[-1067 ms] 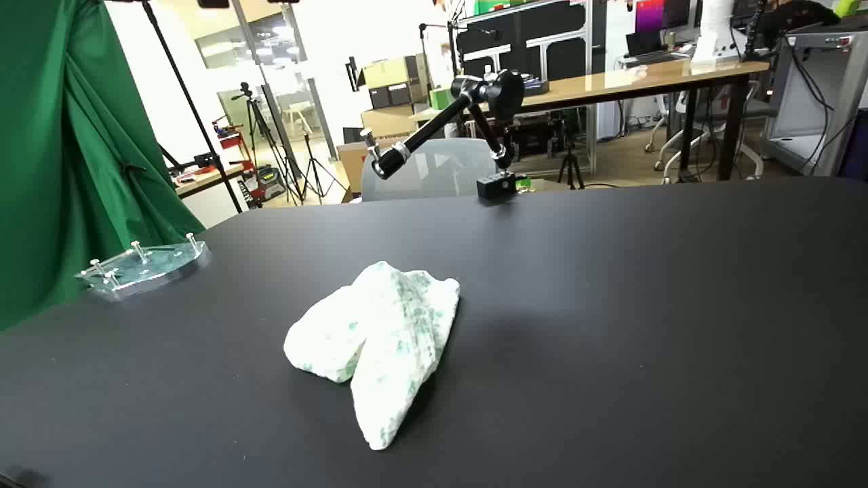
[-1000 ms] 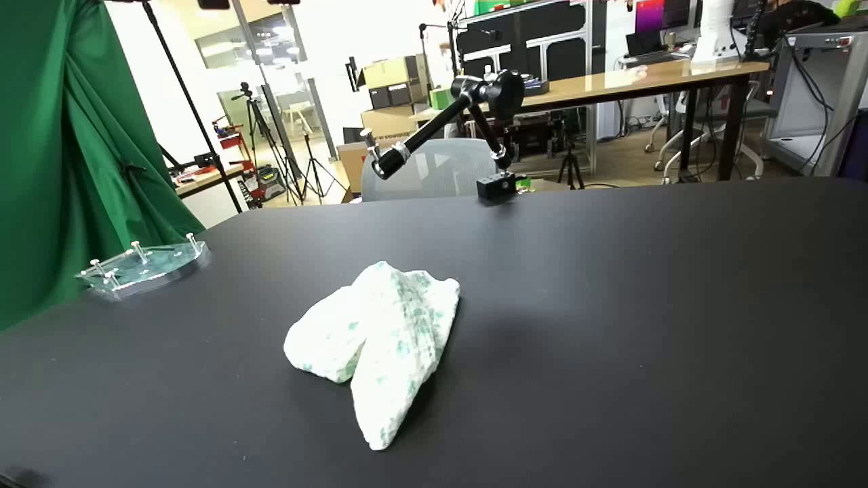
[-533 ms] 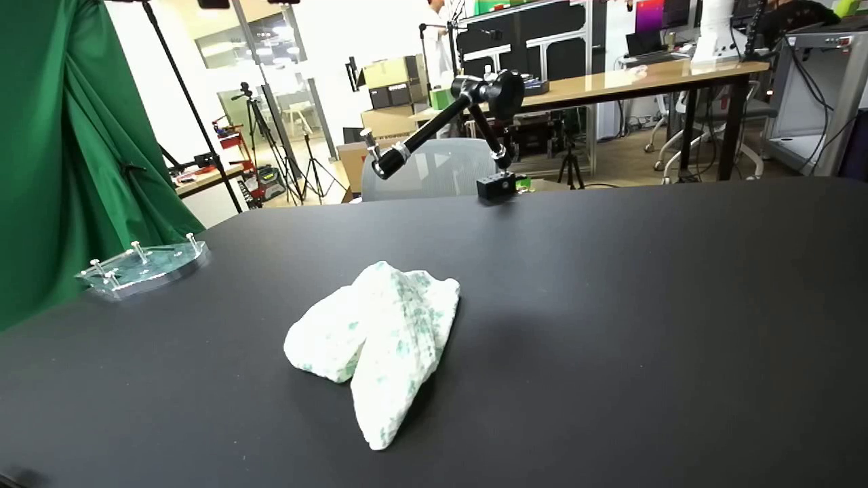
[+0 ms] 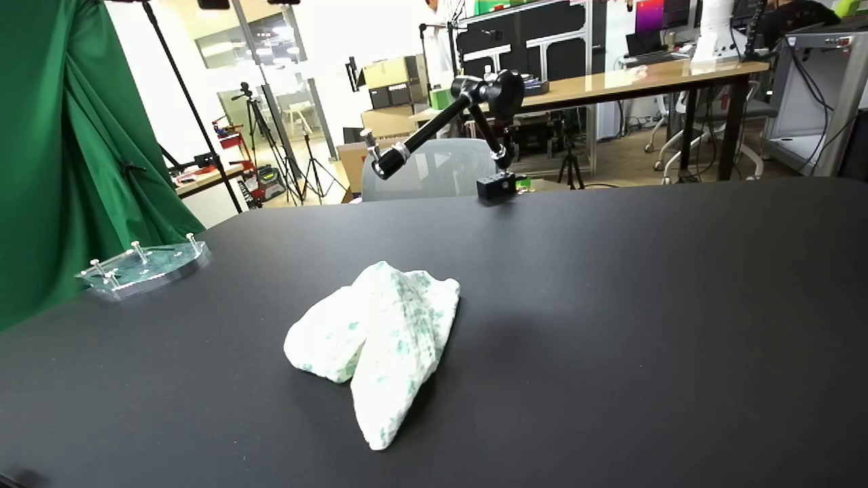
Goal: Pick up the towel from the table and put it on the metal bar.
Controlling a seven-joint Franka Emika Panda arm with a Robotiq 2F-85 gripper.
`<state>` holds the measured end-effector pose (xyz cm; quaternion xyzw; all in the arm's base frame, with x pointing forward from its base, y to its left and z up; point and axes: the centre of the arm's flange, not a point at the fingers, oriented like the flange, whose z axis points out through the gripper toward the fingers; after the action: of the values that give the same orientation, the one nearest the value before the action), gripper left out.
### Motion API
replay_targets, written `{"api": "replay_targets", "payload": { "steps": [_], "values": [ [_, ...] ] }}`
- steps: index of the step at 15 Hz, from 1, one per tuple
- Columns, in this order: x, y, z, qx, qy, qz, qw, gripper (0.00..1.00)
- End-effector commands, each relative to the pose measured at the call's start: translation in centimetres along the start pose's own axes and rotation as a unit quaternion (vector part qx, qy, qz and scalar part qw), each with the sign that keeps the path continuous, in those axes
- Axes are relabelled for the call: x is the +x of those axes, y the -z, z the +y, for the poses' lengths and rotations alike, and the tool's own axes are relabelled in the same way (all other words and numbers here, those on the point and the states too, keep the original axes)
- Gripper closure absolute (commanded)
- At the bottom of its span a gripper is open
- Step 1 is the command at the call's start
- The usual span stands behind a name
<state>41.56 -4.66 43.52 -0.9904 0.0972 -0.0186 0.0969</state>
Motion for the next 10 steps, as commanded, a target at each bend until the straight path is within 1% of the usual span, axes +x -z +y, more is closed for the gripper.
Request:
{"api": "replay_targets", "payload": {
  "steps": [1,3,5,10],
  "values": [
    [1.4,-0.6,0.3,-0.008,0.004,0.017,0.9998,0.00],
    [3.2,-1.9,0.9,-0.015,0.009,0.024,0.9996,0.00],
    [4.6,-4.2,1.7,-0.024,0.018,0.025,0.9992,0.00],
    [5.5,-10.2,3.1,-0.058,0.043,0.017,0.9973,0.00]
  ]
}}
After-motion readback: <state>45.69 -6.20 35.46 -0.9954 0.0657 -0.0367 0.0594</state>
